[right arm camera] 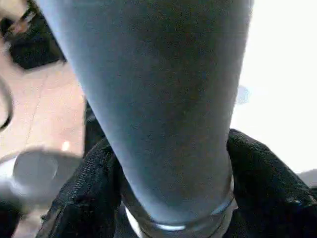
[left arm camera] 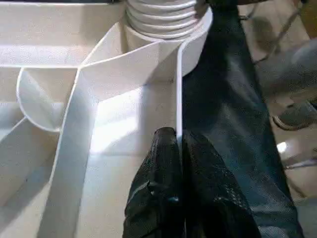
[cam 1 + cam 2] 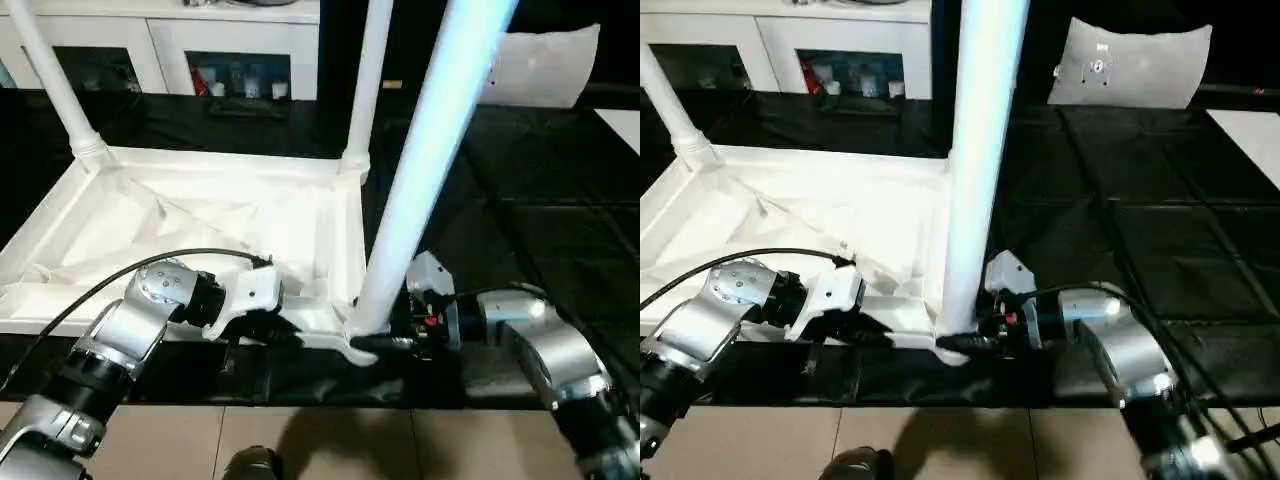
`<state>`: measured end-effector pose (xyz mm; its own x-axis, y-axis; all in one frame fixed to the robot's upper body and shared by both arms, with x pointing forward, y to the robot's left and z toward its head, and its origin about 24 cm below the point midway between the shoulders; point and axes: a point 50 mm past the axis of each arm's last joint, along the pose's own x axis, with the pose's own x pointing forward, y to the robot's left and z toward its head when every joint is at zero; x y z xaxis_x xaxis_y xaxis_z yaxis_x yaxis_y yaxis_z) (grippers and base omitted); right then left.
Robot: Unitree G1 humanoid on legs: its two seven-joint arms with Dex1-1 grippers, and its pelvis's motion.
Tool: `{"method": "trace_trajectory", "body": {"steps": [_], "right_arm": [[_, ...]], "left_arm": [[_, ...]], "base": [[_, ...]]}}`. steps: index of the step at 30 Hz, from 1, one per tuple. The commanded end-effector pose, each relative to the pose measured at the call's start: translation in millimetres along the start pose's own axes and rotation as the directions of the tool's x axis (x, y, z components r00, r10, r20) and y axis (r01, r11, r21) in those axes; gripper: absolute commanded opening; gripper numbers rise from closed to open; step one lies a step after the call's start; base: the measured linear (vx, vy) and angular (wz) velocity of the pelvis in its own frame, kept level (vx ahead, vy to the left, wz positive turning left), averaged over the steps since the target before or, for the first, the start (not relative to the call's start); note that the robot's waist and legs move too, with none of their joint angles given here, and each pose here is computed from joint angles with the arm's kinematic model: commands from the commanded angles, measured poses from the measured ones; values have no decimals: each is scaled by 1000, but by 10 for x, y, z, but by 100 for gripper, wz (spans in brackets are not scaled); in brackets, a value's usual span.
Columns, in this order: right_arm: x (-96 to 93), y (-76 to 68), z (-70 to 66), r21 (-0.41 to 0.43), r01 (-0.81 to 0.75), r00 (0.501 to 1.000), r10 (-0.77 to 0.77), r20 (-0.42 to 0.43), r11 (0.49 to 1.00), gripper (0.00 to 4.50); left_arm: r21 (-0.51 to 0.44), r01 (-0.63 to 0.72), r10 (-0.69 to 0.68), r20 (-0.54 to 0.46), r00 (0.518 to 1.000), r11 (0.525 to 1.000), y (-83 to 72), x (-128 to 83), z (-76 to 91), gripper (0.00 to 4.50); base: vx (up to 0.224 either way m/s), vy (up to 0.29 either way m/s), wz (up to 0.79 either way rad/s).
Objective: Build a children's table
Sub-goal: Rotate leg to tighten
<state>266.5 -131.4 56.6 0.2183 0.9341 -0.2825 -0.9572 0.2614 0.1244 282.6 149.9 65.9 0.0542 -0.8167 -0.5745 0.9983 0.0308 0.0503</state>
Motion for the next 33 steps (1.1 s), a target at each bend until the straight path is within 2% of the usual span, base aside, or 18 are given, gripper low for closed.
{"method": "trace_trajectory", "body": {"steps": [1,3,6,9,10,11,13,14,16,18,19,22,27,28,29,30,32,33], "right_arm": [[123,56,-80,63,62,998,-62,-5,996,273],[280,75,-107,146,216,975,-222,26,965,272],[461,86,-104,253,350,928,-371,37,902,272],[610,86,-77,307,427,889,-457,28,850,272],[615,85,-75,309,430,888,-460,28,848,272],[789,52,-10,373,507,835,-550,12,777,272],[873,20,29,394,543,808,-590,-2,742,272],[924,-23,62,390,593,772,-635,-27,704,272],[947,-54,95,396,616,749,-662,-27,681,272],[941,-70,111,379,622,745,-667,-18,685,328],[910,-103,127,357,638,732,-681,-5,682,328],[842,-171,120,367,674,692,-722,-8,641,371],[612,-278,137,284,709,659,-750,57,645,417],[581,-285,140,273,707,662,-746,69,652,417],[460,-291,152,230,684,687,-718,115,692,425],[395,-285,157,202,666,707,-694,136,718,443],[269,-256,157,147,618,754,-635,165,772,448],[254,-253,156,140,613,759,-629,169,778,448]], "left_arm": [[31,-106,102,109,989,994,82,-13,270,0],[-37,-205,208,127,970,978,108,69,343,0],[-124,-287,305,174,936,950,138,194,473,0],[-165,-347,374,178,910,923,162,314,563,0],[-167,-350,377,178,909,922,164,318,566,0],[-224,-429,469,174,866,875,206,463,675,0],[-257,-465,514,173,840,847,231,535,742,0],[-286,-501,557,170,813,817,249,583,806,0],[-278,-516,569,163,806,810,252,604,842,0],[-260,-518,565,162,809,815,250,603,847,0],[-234,-514,554,158,817,825,243,591,839,0],[-226,-509,544,134,828,831,225,557,790,0],[-202,-502,527,98,844,841,216,436,615,0],[-200,-497,522,95,848,844,212,422,593,0],[-184,-471,492,93,865,863,194,372,525,0],[-174,-463,481,86,872,869,190,342,484,0],[-143,-427,440,81,894,893,167,286,416,0],[-140,-422,435,80,897,896,163,280,409,0]], "base": [[0,0,0],[0,0,0],[0,0,0],[0,0,0],[0,0,0],[0,0,0],[0,0,0],[0,0,0],[0,0,0],[0,0,0],[0,0,0],[0,0,0],[0,0,0],[0,0,0],[0,0,0],[0,0,0],[0,0,0],[0,0,0]]}}
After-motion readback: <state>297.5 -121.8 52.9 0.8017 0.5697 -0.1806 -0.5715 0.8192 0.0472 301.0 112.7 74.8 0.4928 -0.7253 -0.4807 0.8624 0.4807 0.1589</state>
